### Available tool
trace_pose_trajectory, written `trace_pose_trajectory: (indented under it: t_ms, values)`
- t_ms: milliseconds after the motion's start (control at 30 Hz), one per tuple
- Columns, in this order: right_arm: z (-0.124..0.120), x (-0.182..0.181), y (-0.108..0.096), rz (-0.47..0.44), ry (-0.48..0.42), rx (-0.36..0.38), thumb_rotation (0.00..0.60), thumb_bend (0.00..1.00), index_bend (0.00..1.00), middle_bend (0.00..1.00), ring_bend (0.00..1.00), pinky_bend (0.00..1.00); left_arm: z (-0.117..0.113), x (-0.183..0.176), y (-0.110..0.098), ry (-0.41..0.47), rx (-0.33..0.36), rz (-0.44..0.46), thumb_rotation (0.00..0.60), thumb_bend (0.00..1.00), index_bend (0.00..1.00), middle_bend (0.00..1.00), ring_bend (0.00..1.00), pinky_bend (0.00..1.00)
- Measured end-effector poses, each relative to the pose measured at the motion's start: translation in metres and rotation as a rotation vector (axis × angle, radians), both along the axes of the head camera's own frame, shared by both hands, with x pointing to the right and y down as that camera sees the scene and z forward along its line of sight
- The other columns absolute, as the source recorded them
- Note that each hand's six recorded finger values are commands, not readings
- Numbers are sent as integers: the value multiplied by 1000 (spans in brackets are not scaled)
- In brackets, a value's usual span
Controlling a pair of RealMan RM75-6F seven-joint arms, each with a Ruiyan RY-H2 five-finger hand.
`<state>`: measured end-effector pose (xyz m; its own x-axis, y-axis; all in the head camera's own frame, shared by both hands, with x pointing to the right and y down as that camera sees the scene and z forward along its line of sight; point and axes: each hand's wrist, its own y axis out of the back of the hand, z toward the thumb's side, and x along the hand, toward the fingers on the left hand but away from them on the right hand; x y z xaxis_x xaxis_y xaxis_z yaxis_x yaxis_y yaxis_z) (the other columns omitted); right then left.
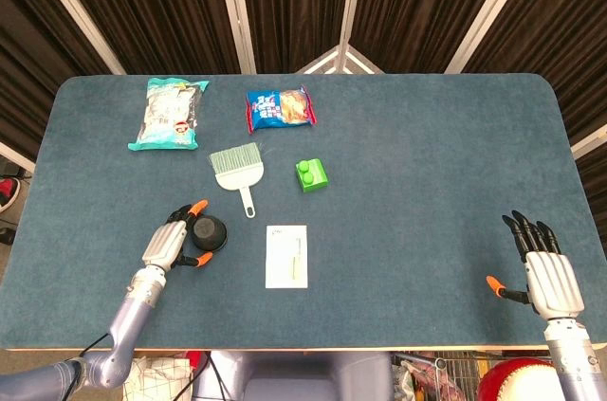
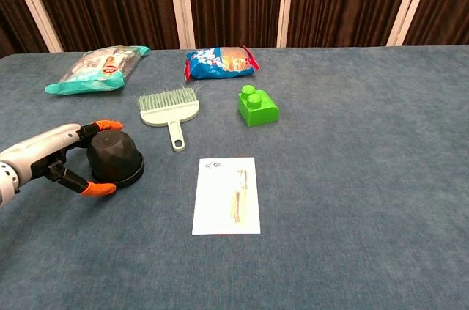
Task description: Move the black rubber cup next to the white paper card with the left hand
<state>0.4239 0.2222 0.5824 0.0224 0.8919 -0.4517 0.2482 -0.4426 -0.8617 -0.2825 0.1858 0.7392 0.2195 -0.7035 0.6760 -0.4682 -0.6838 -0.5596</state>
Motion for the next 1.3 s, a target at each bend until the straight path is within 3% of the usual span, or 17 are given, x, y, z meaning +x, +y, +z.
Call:
trace_pose_trajectory:
  t_ms: [267,833,1300]
  values:
    - [0,0,3,3,-1,-2,600,223,79,36,106,36,-3,1,-3,21,22,-23,600,589,113,338,0,0]
    - [-2,0,-1,6,-5,1,600,222,79,36,106,36,-24,-6,-18,98,96,-91,600,608,145,374,0,0]
    - [-7,2,0,10,-17,14,600,222,79,35,106,36,-63,10,-40,206,185,-102,600,607,158,383,0,0]
